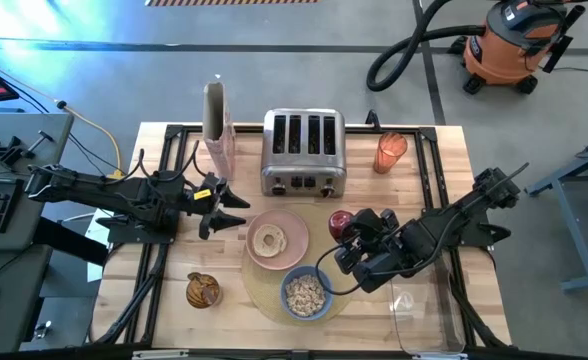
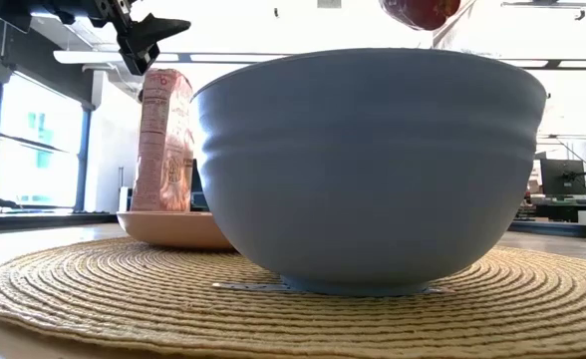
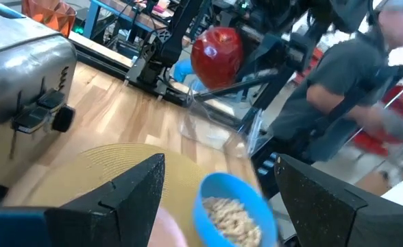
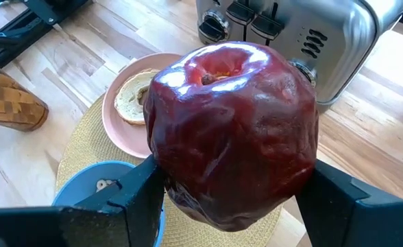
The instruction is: Arrange a breakfast setting
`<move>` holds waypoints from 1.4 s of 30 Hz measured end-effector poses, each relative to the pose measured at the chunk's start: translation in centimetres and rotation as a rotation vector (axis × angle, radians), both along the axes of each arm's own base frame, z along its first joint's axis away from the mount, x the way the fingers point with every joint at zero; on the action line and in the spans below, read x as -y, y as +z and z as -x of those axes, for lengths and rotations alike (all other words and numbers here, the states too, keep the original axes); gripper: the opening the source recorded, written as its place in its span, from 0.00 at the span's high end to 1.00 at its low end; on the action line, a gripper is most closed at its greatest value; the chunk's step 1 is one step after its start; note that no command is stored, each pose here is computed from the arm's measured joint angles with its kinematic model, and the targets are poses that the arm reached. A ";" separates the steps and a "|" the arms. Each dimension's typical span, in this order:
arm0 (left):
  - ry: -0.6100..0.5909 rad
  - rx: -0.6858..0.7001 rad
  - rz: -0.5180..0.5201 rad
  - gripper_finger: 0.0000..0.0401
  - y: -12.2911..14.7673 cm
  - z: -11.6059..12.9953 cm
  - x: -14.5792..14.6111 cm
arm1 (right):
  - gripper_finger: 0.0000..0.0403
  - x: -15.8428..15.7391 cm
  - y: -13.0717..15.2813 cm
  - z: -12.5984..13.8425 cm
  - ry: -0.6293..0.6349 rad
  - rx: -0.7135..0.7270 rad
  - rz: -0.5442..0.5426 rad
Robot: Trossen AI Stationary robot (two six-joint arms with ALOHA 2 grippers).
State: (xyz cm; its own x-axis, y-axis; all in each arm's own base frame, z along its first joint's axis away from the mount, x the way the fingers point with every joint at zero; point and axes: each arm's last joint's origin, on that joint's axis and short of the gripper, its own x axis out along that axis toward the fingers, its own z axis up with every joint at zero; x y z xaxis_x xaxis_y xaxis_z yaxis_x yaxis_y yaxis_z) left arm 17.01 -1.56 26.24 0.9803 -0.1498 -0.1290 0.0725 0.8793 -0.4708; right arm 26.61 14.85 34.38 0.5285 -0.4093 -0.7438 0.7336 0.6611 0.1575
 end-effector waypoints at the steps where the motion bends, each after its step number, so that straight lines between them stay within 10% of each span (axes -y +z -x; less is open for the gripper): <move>1: -0.002 -0.011 -0.030 0.34 -0.1 0.0 0.0 | 0.39 0.0 0.0 0.0 0.000 0.000 0.000; 22: -0.022 -0.031 -0.166 0.34 -0.6 -0.2 0.0 | 0.39 0.7 -3.3 -2.3 -0.001 0.100 0.069; 42: -0.205 0.013 -0.324 0.34 -0.7 0.0 0.5 | 0.39 3.0 -9.1 -6.2 0.259 0.248 0.285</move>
State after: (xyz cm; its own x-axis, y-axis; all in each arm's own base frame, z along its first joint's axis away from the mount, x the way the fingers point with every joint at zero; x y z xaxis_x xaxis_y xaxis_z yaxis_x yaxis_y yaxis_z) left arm 17.04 -2.04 25.56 0.9359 -0.2968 -0.1896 0.2667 0.9489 -0.1686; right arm 32.81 11.86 25.27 0.7883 -0.4099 -0.4589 0.5013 0.8603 0.0926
